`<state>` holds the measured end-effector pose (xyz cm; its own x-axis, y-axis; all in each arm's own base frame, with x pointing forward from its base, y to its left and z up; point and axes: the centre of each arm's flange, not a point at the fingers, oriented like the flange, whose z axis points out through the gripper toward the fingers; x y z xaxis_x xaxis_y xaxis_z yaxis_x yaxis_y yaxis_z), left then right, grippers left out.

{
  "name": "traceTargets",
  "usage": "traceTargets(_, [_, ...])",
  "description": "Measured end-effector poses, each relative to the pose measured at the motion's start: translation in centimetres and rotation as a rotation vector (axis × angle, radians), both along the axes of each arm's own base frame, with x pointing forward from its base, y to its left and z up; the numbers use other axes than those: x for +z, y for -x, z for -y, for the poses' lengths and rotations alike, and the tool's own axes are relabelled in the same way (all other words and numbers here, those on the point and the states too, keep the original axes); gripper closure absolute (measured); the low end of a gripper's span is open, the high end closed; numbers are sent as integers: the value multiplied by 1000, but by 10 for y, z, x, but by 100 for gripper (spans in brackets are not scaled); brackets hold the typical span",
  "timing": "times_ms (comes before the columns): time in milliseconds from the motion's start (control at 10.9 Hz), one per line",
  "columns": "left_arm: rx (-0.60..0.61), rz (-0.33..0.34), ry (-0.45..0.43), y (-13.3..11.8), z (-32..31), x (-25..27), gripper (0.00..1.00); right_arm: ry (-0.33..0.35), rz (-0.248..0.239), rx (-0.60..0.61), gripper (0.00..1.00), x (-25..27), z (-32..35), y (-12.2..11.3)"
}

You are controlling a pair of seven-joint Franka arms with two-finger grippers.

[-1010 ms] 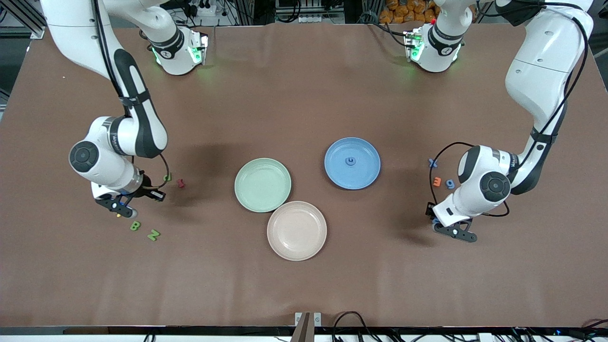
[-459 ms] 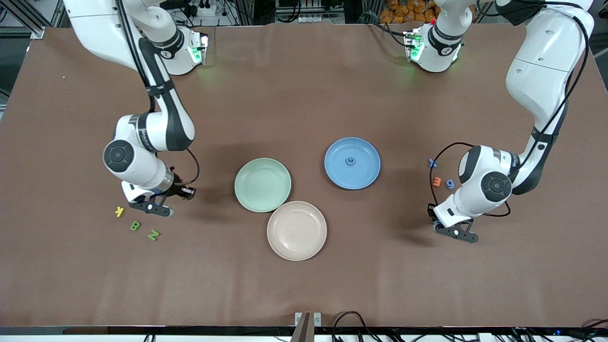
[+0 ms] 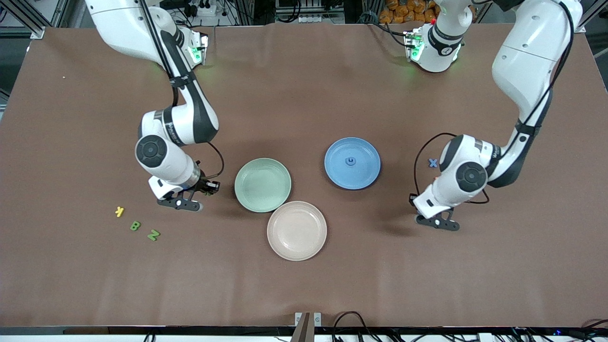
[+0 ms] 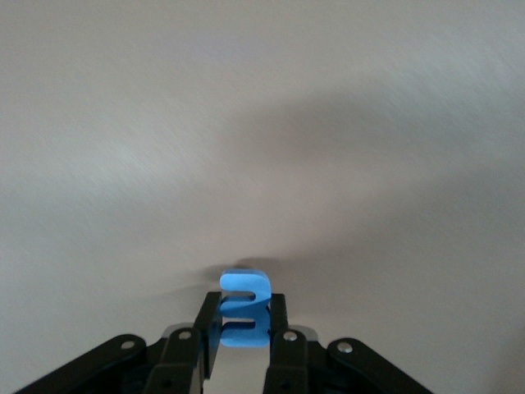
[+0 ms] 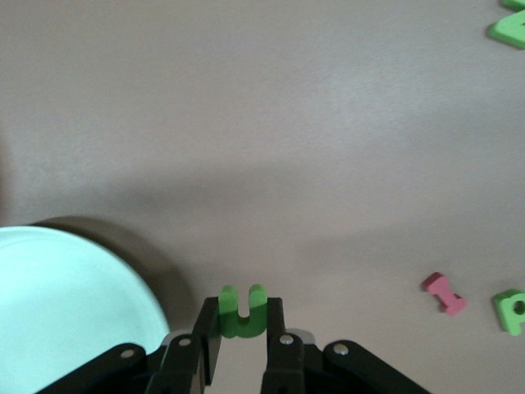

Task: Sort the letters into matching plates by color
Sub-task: 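Carry the green U to the green plate while the left gripper carries the 3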

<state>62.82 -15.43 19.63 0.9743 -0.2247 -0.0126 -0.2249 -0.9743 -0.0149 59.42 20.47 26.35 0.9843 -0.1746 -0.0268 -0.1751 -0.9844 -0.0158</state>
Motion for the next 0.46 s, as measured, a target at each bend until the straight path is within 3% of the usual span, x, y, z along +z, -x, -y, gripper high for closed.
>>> traceTargets(459, [77, -51, -16, 64, 72, 14, 73, 16, 10, -7, 74, -14, -60, 3])
